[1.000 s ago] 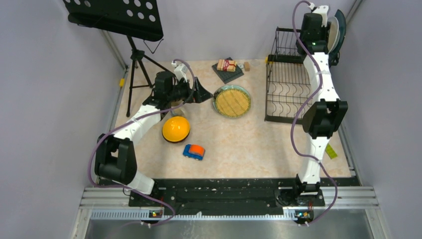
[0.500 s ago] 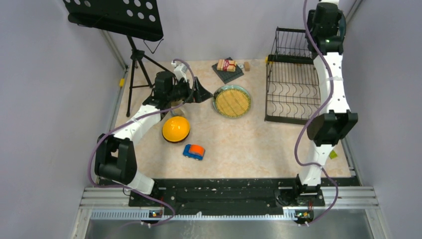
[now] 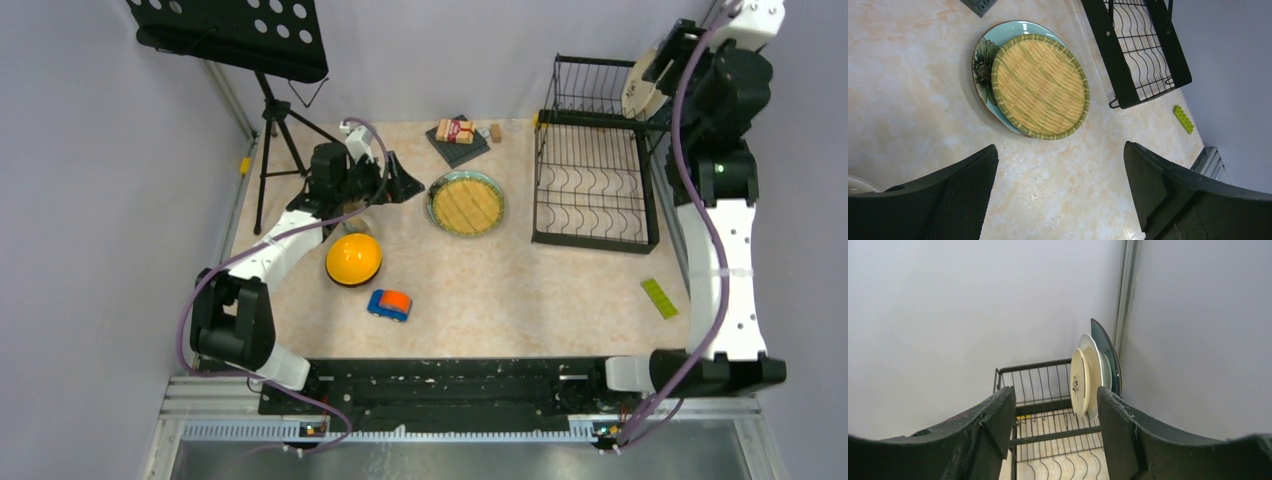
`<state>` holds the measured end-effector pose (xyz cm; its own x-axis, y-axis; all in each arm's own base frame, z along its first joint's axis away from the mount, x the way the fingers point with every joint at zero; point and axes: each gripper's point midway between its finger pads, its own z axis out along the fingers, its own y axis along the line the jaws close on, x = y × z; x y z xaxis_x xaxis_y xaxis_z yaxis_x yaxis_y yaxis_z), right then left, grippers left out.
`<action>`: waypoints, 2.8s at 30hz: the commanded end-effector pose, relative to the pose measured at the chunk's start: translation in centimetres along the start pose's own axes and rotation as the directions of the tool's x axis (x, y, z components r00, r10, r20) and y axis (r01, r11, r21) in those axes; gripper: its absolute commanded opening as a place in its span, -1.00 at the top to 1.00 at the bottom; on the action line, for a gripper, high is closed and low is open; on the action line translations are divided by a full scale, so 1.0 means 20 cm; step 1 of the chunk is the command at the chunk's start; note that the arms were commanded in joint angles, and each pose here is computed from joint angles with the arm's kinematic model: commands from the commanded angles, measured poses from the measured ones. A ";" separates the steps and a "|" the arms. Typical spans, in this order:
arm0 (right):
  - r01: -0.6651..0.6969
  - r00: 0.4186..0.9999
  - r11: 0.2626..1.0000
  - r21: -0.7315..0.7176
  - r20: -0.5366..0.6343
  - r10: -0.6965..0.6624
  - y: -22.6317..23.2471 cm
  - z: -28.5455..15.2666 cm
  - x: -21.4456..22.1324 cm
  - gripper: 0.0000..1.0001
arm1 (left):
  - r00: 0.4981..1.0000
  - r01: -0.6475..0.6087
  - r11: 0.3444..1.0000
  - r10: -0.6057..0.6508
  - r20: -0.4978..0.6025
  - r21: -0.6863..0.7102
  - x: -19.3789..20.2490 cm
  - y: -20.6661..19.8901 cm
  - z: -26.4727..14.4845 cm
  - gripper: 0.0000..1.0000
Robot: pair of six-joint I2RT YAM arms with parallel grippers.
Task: Load the mixed dishes into the dish rack
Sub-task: Insert the plate into the dish rack, then pick up the plate at the center of the board.
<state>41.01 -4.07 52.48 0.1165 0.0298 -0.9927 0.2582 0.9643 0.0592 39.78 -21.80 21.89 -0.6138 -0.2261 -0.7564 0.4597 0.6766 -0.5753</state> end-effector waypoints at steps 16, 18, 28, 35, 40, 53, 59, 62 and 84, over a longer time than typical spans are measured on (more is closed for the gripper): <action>-0.303 0.952 0.936 -0.178 -0.006 0.307 0.09 -0.40 0.20 -0.25 | 0.994 0.040 0.998 -0.045 -0.104 -0.051 0.07 0.12 0.13 -0.88; -0.384 0.923 0.877 -0.289 -0.104 0.370 0.23 -0.41 0.33 -0.25 | 0.990 0.045 0.997 -0.053 -0.129 -0.070 0.08 0.15 0.14 -0.87; -0.640 0.757 0.641 -0.423 -0.490 0.433 0.68 -0.50 0.74 -0.25 | 0.978 0.012 0.998 -0.025 -0.208 -0.066 0.15 0.10 0.25 -0.79; -0.703 0.670 0.580 -0.412 -0.658 0.344 0.89 -0.60 0.99 -0.25 | 0.967 -0.159 0.987 0.163 -0.197 0.031 0.02 0.02 0.32 -0.72; -0.710 0.633 0.589 -0.387 -0.718 0.290 0.94 -0.64 1.10 -0.25 | 0.961 -0.084 0.995 0.096 -0.259 0.057 0.04 0.03 0.42 -0.71; -0.708 0.576 0.633 -0.312 -0.774 0.263 0.92 -0.66 1.28 -0.19 | 0.953 0.034 0.995 -0.003 -0.304 0.096 0.15 0.11 0.61 -0.63; -0.708 0.560 0.640 -0.298 -0.790 0.251 0.91 -0.67 1.32 -0.18 | 0.944 0.062 0.998 -0.049 -0.327 0.030 0.21 0.20 0.66 -0.58; -0.708 0.553 0.643 -0.292 -0.795 0.248 0.91 -0.67 1.33 -0.18 | 0.942 0.073 0.997 -0.072 -0.329 -0.011 0.23 0.23 0.66 -0.58; -0.718 0.515 0.643 -0.265 -0.824 0.236 0.93 -0.68 1.41 -0.16 | 0.913 0.120 0.986 -0.156 -0.376 -0.118 0.42 0.33 0.70 -0.39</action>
<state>36.28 17.52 23.88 -0.6635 0.4647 -0.5863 -0.1498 0.6853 0.7127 46.24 -29.06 8.33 -0.8713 -0.0278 -0.4900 0.3344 0.6971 -0.6342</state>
